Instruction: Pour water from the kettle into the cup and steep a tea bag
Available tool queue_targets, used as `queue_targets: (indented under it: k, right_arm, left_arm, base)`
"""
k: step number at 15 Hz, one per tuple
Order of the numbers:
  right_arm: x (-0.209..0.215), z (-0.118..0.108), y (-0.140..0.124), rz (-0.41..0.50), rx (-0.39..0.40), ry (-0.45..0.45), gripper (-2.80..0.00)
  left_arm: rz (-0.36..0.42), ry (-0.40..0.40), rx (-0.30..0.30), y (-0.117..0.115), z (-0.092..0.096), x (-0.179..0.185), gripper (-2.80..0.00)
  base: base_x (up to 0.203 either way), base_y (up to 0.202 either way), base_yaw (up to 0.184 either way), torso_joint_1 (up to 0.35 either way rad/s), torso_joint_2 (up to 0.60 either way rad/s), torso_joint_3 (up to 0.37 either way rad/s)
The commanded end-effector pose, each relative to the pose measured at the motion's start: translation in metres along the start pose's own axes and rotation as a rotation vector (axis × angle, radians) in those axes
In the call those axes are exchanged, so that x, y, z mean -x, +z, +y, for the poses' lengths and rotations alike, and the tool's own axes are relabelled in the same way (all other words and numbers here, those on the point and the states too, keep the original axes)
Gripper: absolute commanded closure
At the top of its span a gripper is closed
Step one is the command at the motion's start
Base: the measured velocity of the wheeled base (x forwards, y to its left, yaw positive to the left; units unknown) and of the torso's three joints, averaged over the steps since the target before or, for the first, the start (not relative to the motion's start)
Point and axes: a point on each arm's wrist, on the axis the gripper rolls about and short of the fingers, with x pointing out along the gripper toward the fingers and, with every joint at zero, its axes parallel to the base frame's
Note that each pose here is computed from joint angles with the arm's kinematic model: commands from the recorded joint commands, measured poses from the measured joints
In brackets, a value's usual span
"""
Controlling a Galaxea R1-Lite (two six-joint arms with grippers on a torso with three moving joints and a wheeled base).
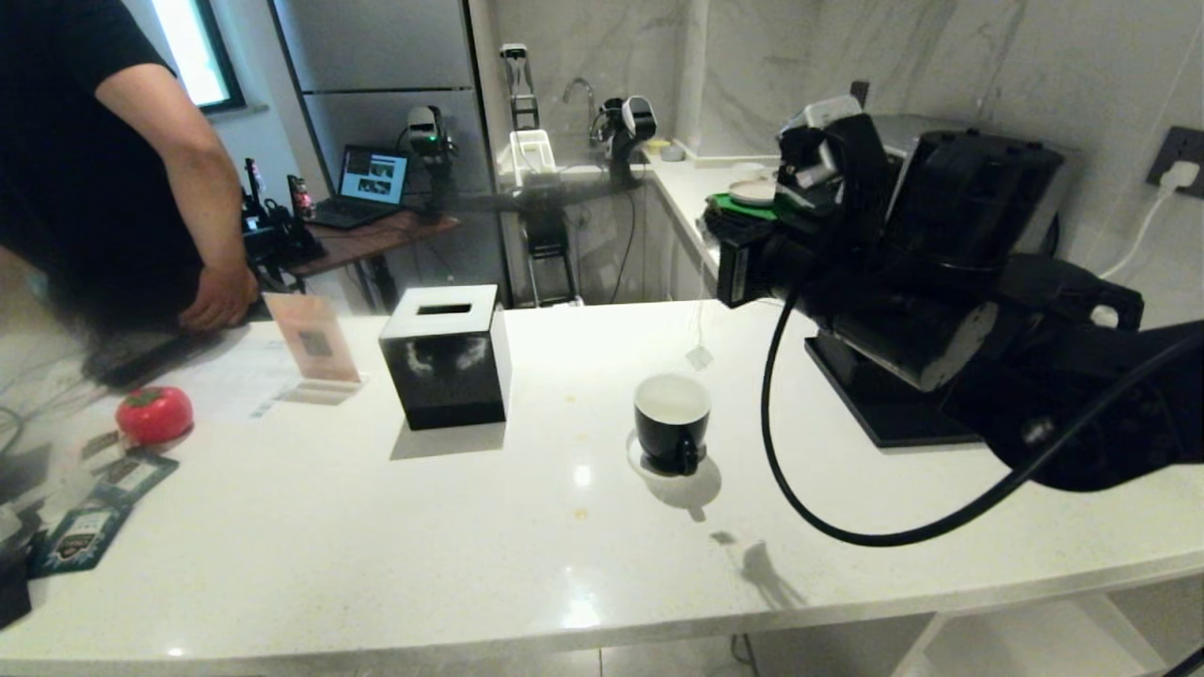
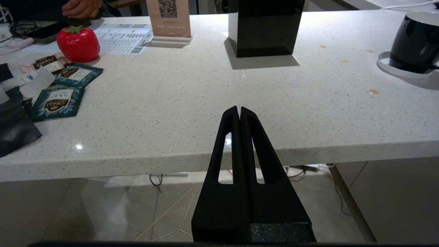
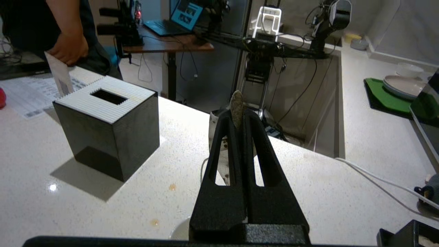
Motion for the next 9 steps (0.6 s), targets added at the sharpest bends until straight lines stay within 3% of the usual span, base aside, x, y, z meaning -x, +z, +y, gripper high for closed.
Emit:
queue_targets:
  k: [1,9]
  right_arm:
    - [-0.0003,0.0011,-0.0035,0.001,-0.001,0.001,0.0]
    - [0.0032,0.0015,-0.0044,0.004,-0.001,0.003,0.0]
  left_arm:
    - [0.001,0.0,0.0,0.0001,0.0,-0.0001,0.0]
    - [0.001,0.0,0.0,0.0001,0.0,-0.0001,0.0]
  base:
    - [0.0,0.0,0.0,0.0,0.0,0.0]
    - [0.0,0.0,0.0,0.0,0.0,0.0]
